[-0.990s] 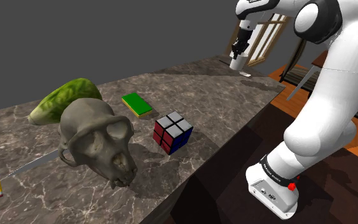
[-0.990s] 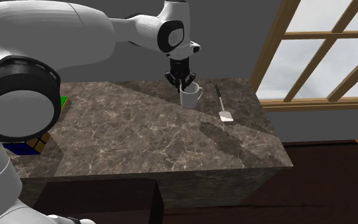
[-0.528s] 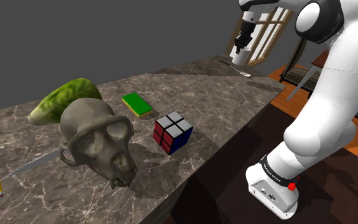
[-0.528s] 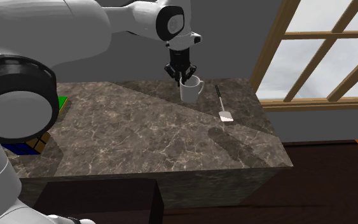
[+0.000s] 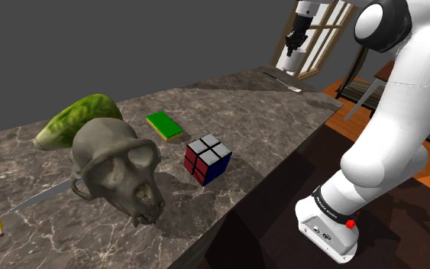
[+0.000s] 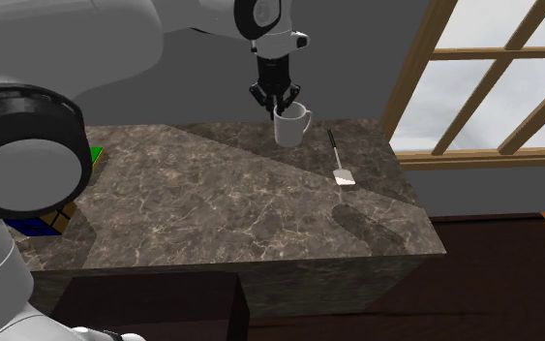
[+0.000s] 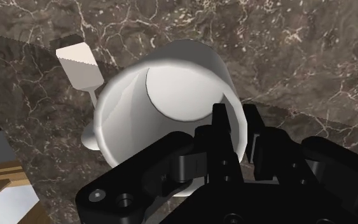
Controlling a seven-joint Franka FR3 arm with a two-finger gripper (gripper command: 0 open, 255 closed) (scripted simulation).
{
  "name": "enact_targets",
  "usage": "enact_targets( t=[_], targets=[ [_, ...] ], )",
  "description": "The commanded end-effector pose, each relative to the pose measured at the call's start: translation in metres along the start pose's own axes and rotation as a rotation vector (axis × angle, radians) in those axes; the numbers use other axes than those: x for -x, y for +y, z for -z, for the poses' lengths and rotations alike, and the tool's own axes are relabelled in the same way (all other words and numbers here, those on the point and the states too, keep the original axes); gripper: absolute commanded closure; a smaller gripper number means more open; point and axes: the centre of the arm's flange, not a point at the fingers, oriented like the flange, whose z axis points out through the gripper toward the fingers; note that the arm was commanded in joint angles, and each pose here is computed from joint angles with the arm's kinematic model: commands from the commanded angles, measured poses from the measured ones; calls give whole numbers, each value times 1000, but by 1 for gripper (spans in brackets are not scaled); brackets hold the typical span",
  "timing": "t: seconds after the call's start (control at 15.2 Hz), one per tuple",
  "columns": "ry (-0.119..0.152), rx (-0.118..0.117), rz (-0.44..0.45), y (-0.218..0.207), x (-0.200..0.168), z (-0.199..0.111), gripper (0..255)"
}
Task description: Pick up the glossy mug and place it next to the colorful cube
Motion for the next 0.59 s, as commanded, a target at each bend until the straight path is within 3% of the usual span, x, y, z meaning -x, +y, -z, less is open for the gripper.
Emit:
enact_targets(
  t=[0.0, 0.53],
  targets=[
    [0, 0, 0, 1, 1, 10, 255],
    [0, 0, 0, -92, 52, 13, 255]
  ],
)
